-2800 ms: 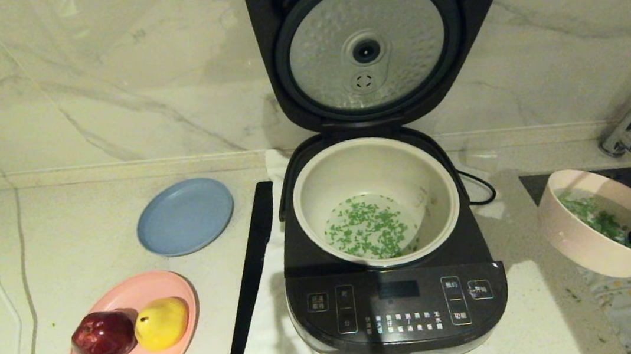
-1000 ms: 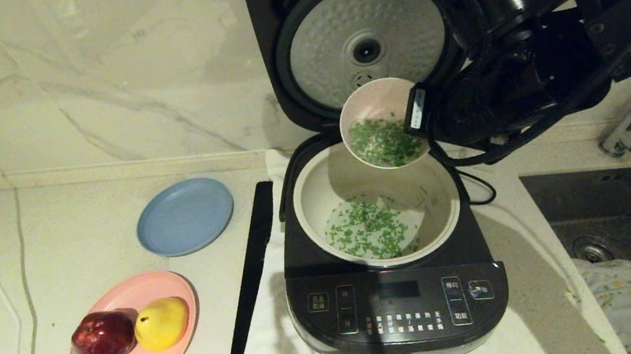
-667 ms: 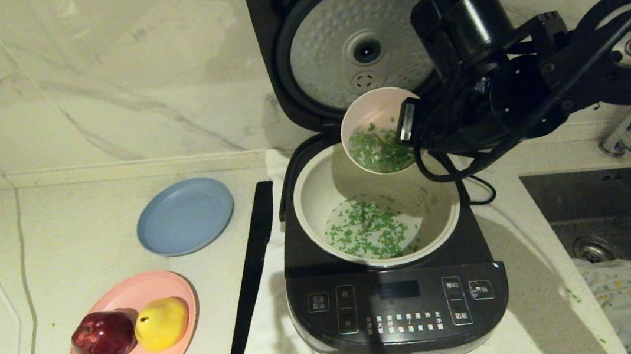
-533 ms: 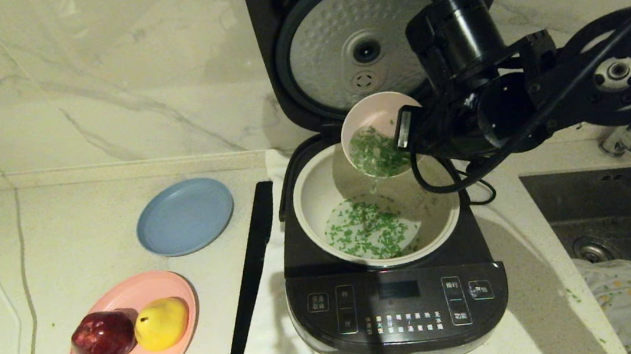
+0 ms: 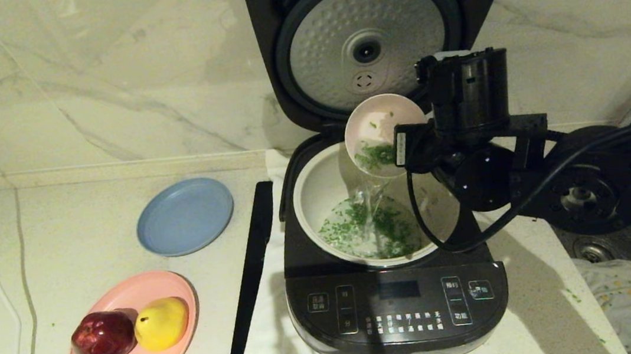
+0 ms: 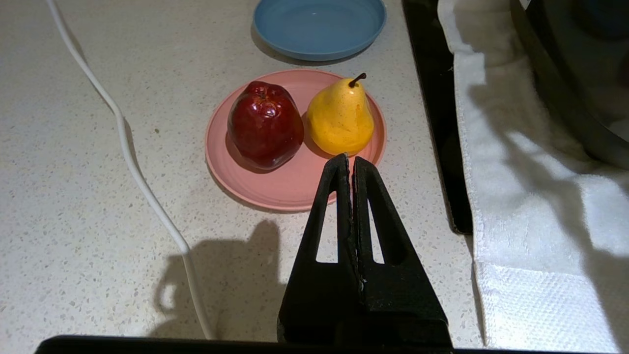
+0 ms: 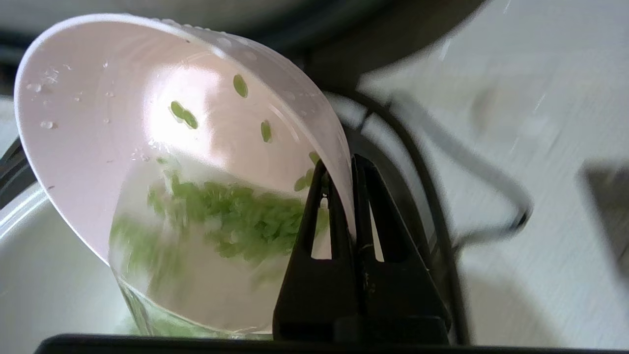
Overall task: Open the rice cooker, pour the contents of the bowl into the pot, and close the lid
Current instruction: Pour the water from the bowl into the rice cooker
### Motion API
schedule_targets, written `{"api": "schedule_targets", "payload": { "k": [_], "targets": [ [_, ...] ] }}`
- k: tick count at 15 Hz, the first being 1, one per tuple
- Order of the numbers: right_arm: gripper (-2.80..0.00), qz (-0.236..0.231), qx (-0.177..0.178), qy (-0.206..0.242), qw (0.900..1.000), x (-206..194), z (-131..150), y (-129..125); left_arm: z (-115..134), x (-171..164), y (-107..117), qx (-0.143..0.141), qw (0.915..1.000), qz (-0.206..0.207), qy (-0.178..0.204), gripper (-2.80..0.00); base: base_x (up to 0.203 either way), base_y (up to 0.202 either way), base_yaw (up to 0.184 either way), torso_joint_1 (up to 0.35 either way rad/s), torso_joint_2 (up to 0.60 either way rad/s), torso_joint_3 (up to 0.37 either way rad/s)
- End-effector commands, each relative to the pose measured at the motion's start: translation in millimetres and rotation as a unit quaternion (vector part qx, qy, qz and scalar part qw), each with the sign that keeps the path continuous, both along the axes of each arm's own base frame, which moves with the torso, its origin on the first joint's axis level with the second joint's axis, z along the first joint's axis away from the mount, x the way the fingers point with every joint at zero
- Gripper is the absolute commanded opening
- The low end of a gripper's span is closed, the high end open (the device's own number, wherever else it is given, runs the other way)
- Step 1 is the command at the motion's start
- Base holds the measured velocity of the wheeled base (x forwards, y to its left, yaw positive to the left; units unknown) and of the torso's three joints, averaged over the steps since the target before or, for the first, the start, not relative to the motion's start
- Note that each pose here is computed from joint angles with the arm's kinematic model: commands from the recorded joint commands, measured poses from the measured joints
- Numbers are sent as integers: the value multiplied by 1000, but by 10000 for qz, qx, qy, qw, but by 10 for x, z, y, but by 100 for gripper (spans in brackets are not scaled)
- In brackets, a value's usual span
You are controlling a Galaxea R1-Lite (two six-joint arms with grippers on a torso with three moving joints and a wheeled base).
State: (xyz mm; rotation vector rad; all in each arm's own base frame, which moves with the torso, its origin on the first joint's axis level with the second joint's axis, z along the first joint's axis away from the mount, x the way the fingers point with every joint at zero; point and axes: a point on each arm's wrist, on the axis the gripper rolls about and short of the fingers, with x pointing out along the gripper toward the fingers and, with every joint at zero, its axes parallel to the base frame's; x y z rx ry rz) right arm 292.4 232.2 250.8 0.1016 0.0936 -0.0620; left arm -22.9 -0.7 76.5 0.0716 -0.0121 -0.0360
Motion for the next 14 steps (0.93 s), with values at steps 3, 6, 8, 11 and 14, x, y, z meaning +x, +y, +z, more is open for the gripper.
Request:
{"api": "schedule_targets", "payload": {
  "k": [3, 6, 8, 11, 14],
  "targets": [
    [-280, -179, -529, -1316, 9897, 22, -124, 18, -12, 4, 0, 3, 10000, -2, 26, -280, 0, 0, 0, 0, 0, 0],
    [-280, -374, -1044, -1947, 9746, 13, -254, 73, -12, 4, 0, 3, 10000, -2, 23, -280, 0, 0, 0, 0, 0, 0],
    [-280, -505, -1450, -2249, 9622, 29, -349, 125, -12, 4, 0, 3, 10000, -2, 23, -280, 0, 0, 0, 0, 0, 0],
    [-280, -398, -1551, -2289, 9602, -37, -347, 186, -12, 4, 0, 3, 10000, -2, 23, -280, 0, 0, 0, 0, 0, 0],
    [-280, -435, -1490, -2369, 9590, -57, -267, 168, -12, 4, 0, 3, 10000, -2, 23, -280, 0, 0, 0, 0, 0, 0]
  ]
}}
